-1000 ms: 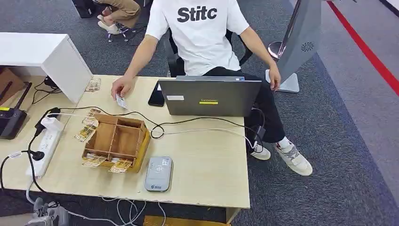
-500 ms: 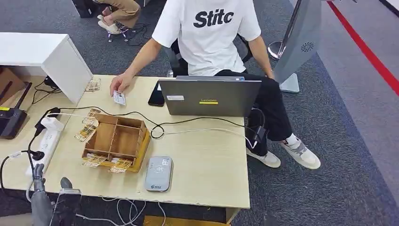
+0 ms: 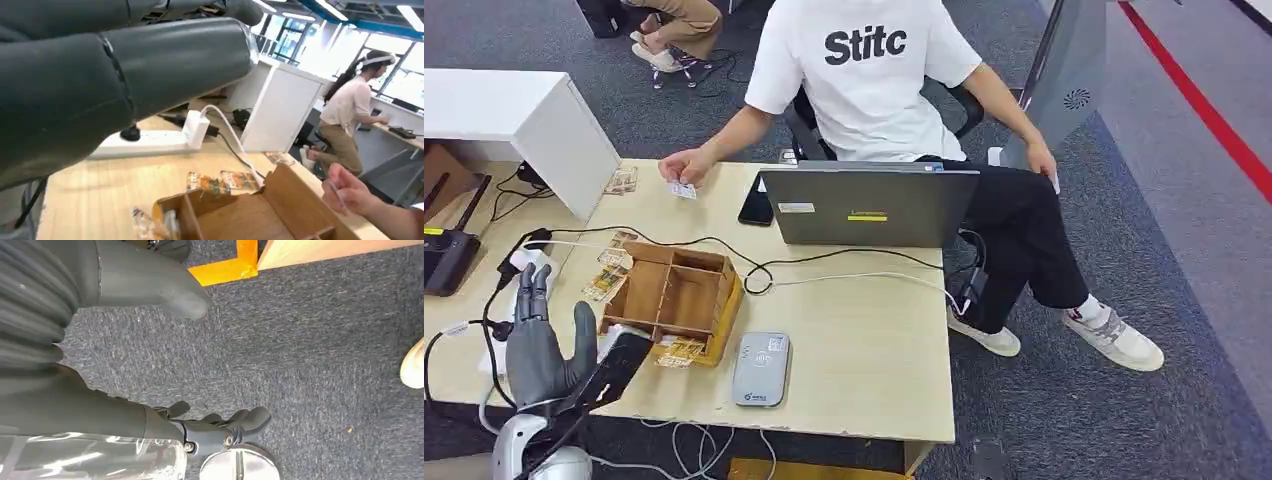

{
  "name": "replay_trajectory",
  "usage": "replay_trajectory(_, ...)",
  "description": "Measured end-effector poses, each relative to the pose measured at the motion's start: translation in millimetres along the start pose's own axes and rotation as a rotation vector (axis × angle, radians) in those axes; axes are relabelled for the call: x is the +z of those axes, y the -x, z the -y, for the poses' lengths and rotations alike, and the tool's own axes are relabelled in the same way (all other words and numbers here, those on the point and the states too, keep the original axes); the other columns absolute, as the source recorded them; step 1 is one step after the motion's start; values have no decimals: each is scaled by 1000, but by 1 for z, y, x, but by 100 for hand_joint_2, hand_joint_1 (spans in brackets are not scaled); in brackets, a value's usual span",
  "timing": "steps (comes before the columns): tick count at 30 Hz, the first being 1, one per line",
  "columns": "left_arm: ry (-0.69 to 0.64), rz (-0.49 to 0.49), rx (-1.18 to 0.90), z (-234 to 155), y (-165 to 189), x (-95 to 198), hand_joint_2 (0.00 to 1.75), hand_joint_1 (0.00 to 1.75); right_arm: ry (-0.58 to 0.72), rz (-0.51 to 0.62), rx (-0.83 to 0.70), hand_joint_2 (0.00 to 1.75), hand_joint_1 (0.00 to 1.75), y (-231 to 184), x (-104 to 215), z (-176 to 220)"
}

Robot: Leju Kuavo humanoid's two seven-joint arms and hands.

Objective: Pass the card to the sensor for recognition and then transmit it.

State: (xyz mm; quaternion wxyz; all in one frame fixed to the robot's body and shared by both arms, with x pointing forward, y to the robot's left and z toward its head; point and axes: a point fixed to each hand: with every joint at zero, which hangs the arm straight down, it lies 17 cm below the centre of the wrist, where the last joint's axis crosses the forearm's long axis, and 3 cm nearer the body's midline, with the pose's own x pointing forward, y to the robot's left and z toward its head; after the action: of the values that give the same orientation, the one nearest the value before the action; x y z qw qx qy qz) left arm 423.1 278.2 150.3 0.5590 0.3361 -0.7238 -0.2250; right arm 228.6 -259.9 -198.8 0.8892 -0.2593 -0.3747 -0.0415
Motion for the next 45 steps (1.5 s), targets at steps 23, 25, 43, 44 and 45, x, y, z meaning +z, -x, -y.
replay_trajectory(23,14,198,-665,9,-51,-98,175,0,-41,61,24,175,0,-34,-3,-19)
replay_trajectory(25,-2,215,-727,6,-54,-106,175,0,-45,69,28,175,0,-37,-4,-20)
replay_trajectory(43,-198,275,-1002,-43,-73,-136,175,175,-60,92,42,175,0,-46,-2,-27)
replay_trajectory(44,-200,280,-1002,-43,-73,-136,175,175,-60,92,42,175,0,-46,-3,-27)
replay_trajectory(45,-202,283,-1002,-44,-73,-135,175,175,-60,92,42,175,0,-46,-3,-27)
